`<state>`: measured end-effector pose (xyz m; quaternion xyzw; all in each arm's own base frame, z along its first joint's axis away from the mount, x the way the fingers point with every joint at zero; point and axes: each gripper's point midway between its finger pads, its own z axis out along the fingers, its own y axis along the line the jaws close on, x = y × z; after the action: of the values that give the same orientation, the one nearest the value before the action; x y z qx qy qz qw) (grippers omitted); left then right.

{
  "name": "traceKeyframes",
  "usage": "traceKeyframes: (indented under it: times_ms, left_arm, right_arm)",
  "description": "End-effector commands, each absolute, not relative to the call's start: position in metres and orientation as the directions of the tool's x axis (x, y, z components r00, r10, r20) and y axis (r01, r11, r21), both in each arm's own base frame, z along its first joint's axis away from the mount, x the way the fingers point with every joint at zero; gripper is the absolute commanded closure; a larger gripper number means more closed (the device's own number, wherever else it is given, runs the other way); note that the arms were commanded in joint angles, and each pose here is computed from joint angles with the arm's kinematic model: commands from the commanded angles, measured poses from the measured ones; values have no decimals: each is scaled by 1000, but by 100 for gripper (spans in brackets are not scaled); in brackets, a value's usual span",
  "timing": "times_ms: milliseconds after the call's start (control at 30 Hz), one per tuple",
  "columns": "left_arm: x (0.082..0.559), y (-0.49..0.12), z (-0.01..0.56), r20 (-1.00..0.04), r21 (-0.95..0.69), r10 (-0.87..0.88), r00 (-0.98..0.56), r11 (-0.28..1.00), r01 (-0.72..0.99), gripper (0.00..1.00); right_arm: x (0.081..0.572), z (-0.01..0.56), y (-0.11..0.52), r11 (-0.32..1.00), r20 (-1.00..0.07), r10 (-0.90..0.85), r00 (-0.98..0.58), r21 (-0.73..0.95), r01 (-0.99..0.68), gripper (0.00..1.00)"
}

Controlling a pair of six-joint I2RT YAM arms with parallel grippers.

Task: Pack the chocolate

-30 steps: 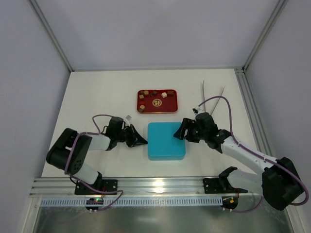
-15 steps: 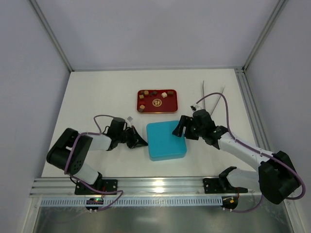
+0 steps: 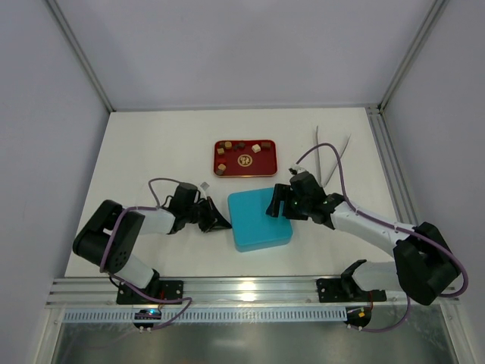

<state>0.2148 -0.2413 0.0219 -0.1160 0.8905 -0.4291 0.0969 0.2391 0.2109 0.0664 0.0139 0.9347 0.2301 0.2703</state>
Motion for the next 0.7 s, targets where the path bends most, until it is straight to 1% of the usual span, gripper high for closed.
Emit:
traceKeyframes:
  times_ms: [0,300,433,600,633,667]
  left_arm:
    - [227,-253,45,-141,-819,-267,-953,572,-39,100]
    - [231,-251,51,-168,-804,-261,-951,594,-21,99]
    - [234,-247,54,-191,-788,-266,-945,615,-13,96]
    - [243,-230,64,-232,-768,-314,-921,640,-25,89]
    - [246,-225,66,-238,-766,-329,-914,642,-32,85]
    - [247,-221,67,-244,-763,-336,-910,646,-33,83]
  right_arm:
    - [236,63,212,908,-500,111,-859,402,-117,20]
    - [233,56,208,922,-492,93,-866,370,-111,19]
    - [236,56,204,932,-506,100,-857,349,-98,19]
    - [237,56,203,933,-508,101,-855,346,-96,19]
    - [238,57,203,933,-509,103,-855,346,-94,19]
    - [237,57,203,933,-509,101,-855,347,-96,19]
